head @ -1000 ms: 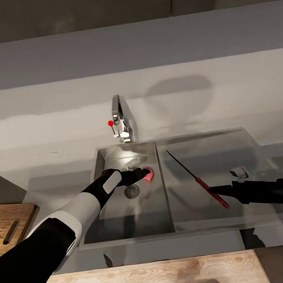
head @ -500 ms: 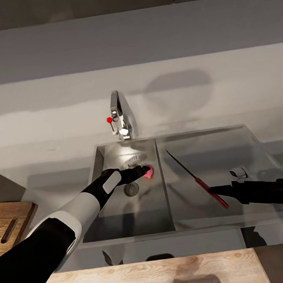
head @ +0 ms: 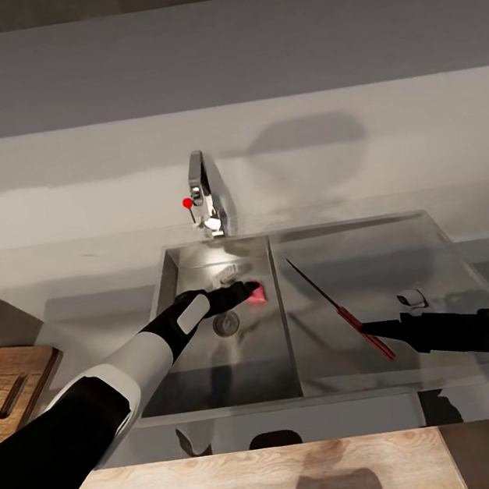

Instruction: In the kitchen, take the Vidalia onion out of the sink, dice it on the chopping board with the paring knife, put the diced onion into the bowl on the countertop, then place both the paring knife and the chopping board into the sink.

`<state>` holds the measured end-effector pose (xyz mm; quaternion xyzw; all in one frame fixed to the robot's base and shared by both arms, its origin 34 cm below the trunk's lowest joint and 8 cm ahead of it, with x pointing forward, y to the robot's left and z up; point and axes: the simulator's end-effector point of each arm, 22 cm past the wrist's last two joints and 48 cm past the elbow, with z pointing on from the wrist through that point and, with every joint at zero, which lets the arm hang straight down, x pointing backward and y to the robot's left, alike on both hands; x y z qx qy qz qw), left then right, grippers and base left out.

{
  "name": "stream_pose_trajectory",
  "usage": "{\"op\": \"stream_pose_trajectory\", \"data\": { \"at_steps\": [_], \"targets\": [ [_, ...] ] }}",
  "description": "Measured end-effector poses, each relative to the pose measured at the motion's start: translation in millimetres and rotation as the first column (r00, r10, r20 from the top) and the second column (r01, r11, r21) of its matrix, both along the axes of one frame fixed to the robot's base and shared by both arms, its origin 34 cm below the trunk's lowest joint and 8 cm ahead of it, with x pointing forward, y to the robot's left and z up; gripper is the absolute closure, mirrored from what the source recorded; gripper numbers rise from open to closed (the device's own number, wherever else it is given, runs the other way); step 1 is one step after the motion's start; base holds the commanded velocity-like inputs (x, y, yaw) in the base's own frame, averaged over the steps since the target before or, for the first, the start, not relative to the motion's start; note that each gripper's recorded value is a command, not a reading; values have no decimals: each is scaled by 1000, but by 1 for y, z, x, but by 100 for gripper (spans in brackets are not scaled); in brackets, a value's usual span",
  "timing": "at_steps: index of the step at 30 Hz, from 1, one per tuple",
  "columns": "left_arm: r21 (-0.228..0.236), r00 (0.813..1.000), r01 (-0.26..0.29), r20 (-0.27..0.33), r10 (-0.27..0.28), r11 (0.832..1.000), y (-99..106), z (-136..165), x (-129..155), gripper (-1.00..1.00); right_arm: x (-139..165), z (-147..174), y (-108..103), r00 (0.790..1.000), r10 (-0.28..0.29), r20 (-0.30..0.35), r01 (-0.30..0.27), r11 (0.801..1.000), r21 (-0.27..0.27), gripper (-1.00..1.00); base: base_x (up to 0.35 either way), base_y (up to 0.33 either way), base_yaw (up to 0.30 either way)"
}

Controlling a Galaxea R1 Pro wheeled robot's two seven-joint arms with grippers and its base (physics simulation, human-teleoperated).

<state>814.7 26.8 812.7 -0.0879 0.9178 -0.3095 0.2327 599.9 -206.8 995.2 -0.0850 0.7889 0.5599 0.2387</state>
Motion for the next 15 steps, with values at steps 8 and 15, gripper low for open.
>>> {"op": "stream_pose_trajectory", "data": {
  "at_steps": [8, 15],
  "targets": [
    [1, 1000, -6, 6, 6, 1000, 4, 0, 2, 100, 0, 0, 0, 1000, -1, -1, 1, 1000, 1, 100, 0, 0, 0],
    [2, 1000, -8, 6, 8, 1000, 10, 0, 1, 100, 0, 3, -1, 1000, -3, 7, 3, 1000, -1, 100, 0, 0, -63]
  ]
}}
